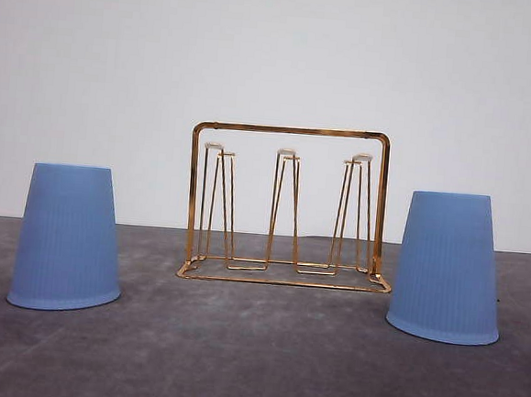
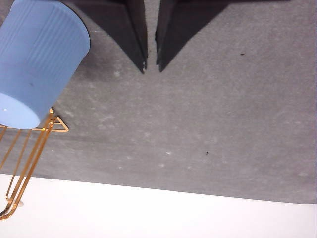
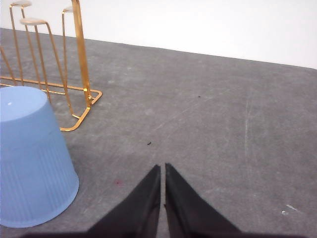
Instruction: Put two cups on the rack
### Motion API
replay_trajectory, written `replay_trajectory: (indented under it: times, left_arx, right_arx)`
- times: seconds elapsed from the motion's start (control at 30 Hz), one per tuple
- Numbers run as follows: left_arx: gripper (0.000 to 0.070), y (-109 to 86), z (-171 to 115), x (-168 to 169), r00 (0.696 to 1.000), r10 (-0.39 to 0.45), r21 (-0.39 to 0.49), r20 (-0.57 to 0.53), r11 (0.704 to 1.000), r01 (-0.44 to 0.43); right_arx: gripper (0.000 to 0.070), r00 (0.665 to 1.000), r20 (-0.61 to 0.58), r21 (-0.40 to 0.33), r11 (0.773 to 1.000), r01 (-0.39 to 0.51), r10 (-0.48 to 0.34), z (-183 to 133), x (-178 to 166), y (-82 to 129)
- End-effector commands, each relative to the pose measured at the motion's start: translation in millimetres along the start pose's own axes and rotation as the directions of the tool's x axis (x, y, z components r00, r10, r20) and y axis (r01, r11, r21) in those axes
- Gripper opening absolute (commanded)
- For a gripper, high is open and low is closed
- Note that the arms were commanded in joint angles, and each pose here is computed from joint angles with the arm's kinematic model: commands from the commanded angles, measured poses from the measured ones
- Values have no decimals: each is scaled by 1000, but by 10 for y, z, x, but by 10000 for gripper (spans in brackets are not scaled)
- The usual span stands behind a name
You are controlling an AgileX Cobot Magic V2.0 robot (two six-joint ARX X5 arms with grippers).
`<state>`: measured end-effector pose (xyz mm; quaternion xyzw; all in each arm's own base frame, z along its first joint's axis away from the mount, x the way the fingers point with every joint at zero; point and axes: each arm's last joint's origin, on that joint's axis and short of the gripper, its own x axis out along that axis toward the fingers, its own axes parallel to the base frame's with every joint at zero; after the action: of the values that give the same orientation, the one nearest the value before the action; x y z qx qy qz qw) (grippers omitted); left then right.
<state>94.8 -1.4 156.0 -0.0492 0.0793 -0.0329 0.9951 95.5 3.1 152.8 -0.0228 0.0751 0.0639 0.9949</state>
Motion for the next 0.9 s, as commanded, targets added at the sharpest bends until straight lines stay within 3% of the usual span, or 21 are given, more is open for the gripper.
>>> replay_trajectory:
  times: [0.0,0.47,0.67,0.87]
  left_arx:
    - [15,5,-52,14,1000,-1,-1,-19,1000,1]
    - [15,5,-51,14,1000,-1,-2,-19,1000,1]
    - [15,4,-47,14,1000,-2,-12,-14,1000,2]
    - [12,-14,105,-30,999,-7,-132,43,991,13]
  right_arx:
    - [14,1000,6,-10,1000,1,-1,-5,5,0]
    - [14,1000,6,-5,1000,0,0,-5,5,0]
    - [14,1000,15,75,997,-19,18,3,4,5]
    - [6,997,78,235,971,-40,22,112,-19,4]
